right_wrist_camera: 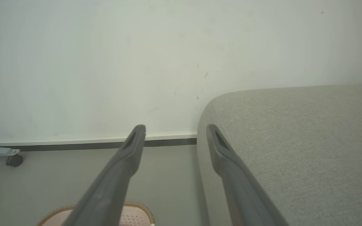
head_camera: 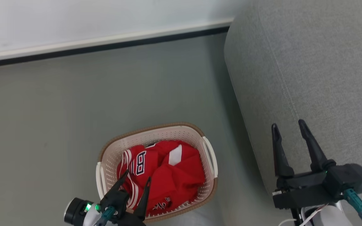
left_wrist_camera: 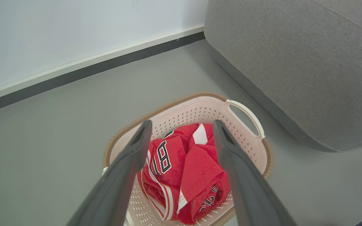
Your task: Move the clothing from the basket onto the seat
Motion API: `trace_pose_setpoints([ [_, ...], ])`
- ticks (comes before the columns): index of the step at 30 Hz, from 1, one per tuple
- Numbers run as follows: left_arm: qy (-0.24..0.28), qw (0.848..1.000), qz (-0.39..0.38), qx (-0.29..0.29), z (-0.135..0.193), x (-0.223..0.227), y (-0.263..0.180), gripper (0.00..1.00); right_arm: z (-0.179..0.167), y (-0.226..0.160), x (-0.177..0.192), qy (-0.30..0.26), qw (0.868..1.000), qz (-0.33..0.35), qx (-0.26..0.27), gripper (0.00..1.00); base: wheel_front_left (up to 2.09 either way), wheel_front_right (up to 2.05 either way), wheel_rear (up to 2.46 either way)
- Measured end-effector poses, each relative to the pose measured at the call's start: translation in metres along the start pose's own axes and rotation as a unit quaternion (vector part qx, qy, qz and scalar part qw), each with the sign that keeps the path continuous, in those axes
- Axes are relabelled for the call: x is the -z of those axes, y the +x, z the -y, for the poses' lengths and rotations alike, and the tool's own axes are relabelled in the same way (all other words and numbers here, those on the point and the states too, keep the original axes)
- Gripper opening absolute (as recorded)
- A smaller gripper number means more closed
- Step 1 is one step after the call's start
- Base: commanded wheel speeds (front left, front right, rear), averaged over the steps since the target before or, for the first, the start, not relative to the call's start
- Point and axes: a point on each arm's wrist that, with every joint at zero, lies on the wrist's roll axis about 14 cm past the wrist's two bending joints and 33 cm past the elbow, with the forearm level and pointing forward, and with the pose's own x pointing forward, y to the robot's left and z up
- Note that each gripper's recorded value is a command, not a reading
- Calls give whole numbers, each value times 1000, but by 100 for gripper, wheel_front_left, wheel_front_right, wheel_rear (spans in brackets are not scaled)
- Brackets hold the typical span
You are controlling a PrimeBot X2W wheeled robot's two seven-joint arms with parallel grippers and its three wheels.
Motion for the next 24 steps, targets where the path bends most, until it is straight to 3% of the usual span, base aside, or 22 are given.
trace_pose_setpoints([
  [11,3,995,-85,56,21,50,38,100,16,30,5,-17,1000,8,17,100,0,0,0],
  [24,8,981,-157,115,39,105,80,100,26,55,39,-28,999,-16,27,100,0,0,0],
])
